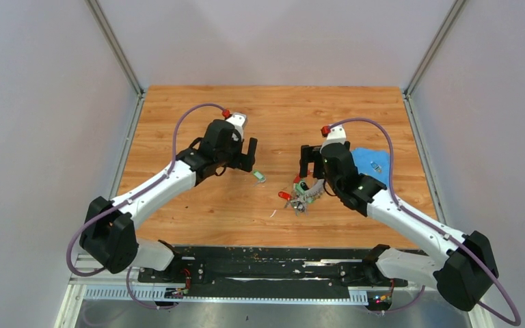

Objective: Remove the keys from the keyring

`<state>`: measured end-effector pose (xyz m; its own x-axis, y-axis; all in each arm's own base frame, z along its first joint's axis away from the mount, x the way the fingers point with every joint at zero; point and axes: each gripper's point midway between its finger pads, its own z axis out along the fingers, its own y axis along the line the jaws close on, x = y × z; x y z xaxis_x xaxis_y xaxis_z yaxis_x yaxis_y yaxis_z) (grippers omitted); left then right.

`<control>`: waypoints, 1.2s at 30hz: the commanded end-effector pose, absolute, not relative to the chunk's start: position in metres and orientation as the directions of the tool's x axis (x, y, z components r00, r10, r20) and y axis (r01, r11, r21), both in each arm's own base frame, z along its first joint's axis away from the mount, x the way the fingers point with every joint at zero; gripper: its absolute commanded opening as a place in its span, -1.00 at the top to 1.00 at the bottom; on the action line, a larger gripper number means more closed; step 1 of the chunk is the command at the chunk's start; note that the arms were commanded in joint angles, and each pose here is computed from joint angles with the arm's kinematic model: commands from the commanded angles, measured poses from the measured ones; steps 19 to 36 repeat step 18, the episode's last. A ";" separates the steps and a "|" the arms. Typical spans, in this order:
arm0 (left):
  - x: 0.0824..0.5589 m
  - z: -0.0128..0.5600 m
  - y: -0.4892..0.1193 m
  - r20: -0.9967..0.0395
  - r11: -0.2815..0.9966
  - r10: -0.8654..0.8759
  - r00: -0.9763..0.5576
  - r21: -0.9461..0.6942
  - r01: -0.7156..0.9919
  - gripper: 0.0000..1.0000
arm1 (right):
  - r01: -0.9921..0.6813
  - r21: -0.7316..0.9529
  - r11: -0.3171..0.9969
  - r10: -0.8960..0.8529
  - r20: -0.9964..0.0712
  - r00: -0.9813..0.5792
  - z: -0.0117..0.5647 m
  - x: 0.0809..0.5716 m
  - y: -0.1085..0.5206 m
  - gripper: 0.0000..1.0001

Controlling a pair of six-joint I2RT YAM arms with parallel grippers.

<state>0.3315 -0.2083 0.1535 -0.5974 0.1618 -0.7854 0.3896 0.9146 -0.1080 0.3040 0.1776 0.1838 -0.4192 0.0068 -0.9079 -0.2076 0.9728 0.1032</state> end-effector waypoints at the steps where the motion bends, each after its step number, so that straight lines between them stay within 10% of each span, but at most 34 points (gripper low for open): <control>1: 0.332 0.179 -0.196 -0.803 0.935 0.128 -0.582 -0.098 0.341 -1.00 | -0.141 0.128 0.982 0.054 -0.896 -0.441 0.198 0.303 0.163 -1.00; 36: 0.332 0.221 -0.172 -0.867 0.965 0.073 -0.493 -0.064 0.255 -1.00 | -0.085 0.173 0.981 0.118 -0.888 -0.443 0.229 0.306 0.158 -1.00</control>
